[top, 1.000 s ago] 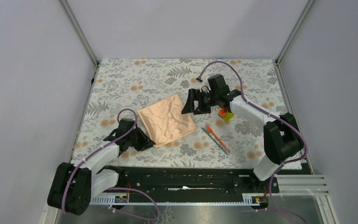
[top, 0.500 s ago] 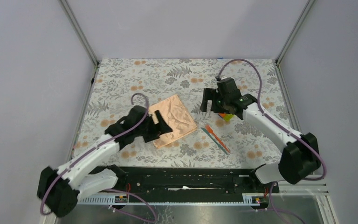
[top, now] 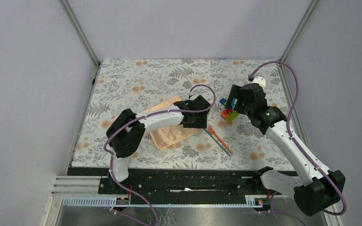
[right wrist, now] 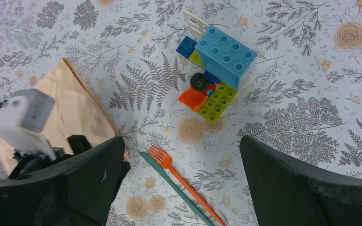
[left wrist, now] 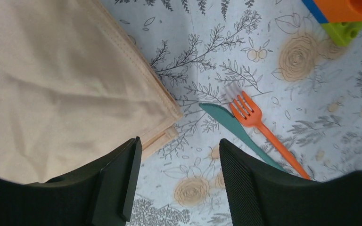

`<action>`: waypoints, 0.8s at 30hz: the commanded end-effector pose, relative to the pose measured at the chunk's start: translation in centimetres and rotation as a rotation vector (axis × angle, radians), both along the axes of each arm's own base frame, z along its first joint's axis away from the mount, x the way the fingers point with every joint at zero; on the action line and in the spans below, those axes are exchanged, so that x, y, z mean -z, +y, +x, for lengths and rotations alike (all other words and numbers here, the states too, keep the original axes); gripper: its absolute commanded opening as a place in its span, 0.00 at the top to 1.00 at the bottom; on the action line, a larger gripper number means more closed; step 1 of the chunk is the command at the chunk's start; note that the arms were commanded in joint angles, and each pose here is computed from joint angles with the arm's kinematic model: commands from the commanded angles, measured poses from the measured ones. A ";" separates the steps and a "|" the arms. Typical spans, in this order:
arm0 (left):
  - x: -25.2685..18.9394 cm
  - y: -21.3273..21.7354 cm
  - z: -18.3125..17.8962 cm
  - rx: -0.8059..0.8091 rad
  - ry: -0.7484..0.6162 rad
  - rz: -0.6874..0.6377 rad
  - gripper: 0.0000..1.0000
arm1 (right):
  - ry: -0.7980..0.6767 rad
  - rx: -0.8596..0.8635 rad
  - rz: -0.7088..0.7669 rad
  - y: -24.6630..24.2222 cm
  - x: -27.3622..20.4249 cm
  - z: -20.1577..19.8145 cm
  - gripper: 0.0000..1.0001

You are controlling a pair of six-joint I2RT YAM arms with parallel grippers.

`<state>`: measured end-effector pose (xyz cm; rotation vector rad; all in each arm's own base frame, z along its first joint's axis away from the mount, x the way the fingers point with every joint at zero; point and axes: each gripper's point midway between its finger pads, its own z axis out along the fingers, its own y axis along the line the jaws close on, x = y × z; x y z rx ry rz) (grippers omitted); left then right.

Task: Fold the napkin into a case and place the utensils inside
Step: Pick up the top corner of the square folded napkin from the center of the board.

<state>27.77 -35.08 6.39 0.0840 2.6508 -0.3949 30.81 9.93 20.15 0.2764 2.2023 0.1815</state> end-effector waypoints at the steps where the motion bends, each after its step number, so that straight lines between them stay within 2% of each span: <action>1: -1.0 -0.5 2.1 -0.003 -0.079 0.082 0.32 | -0.022 0.030 -0.023 -0.9 -0.2 0.1 0.00; 4: -0.3 -0.7 2.4 -0.005 -0.082 0.113 0.32 | -0.020 0.016 -0.011 -0.5 0.0 0.1 0.00; 12: 1.4 -1.1 2.3 -0.001 -0.063 0.152 0.48 | -0.013 -0.006 0.002 0.0 0.3 0.2 0.00; 24: 2.6 -1.3 1.9 0.002 -0.064 0.225 0.63 | -0.005 -0.018 0.008 0.3 0.7 0.1 0.00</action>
